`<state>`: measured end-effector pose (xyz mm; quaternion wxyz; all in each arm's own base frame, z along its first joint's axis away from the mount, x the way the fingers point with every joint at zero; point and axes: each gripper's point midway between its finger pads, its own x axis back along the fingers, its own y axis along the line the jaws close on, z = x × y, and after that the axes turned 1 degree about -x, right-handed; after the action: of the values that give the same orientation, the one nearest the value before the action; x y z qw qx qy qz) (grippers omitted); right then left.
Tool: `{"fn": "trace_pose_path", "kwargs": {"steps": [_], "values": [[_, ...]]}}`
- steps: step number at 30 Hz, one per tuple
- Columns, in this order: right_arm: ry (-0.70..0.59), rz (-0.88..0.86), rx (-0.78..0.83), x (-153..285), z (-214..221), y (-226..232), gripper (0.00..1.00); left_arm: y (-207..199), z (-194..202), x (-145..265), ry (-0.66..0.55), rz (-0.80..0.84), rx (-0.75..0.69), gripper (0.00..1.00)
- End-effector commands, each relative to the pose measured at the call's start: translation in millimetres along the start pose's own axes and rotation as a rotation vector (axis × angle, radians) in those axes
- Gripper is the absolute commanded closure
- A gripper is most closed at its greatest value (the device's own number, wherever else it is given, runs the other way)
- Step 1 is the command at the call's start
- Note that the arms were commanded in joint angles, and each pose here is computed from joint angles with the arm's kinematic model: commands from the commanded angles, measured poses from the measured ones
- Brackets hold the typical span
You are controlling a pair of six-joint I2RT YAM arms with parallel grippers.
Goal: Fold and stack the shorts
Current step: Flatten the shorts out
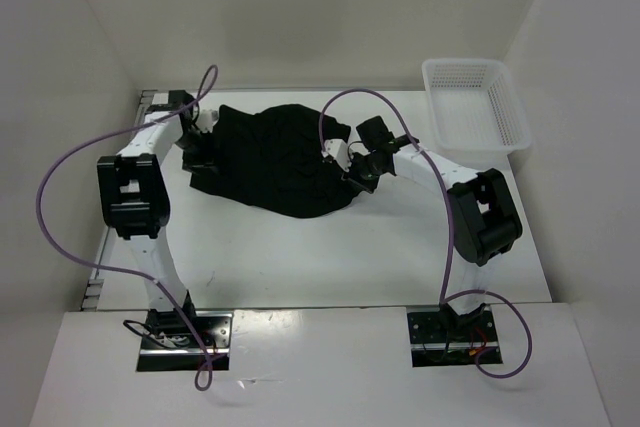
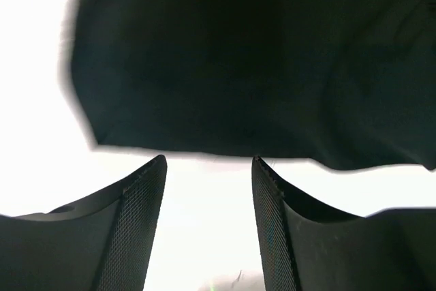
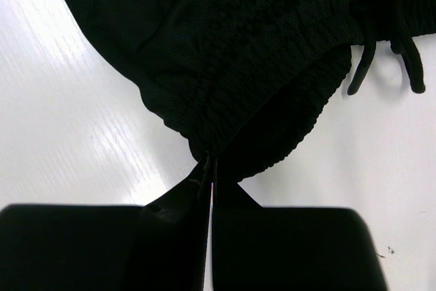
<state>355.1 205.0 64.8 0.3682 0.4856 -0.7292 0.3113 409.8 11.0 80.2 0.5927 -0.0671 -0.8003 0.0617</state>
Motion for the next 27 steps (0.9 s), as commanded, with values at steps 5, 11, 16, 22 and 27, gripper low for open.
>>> {"fn": "trace_pose_path", "kwargs": {"steps": [5,11,16,22,27], "values": [[-0.026,0.008,0.039,1,-13,0,1.0,10,-48,-34,-0.163,0.061,-0.018,0.39],[-0.008,-0.001,0.041,1,-8,7,1.0,14,-51,-50,-0.155,0.062,-0.016,0.39],[-0.008,-0.001,0.041,1,-8,7,1.0,22,-39,-72,-0.105,0.043,-0.002,0.38],[-0.002,0.005,0.05,1,-7,6,1.0,7,-26,-75,-0.052,0.109,0.003,0.41],[0.004,0.0,0.047,0,-4,8,1.0,1,-22,-74,-0.036,0.142,0.008,0.63]]}}
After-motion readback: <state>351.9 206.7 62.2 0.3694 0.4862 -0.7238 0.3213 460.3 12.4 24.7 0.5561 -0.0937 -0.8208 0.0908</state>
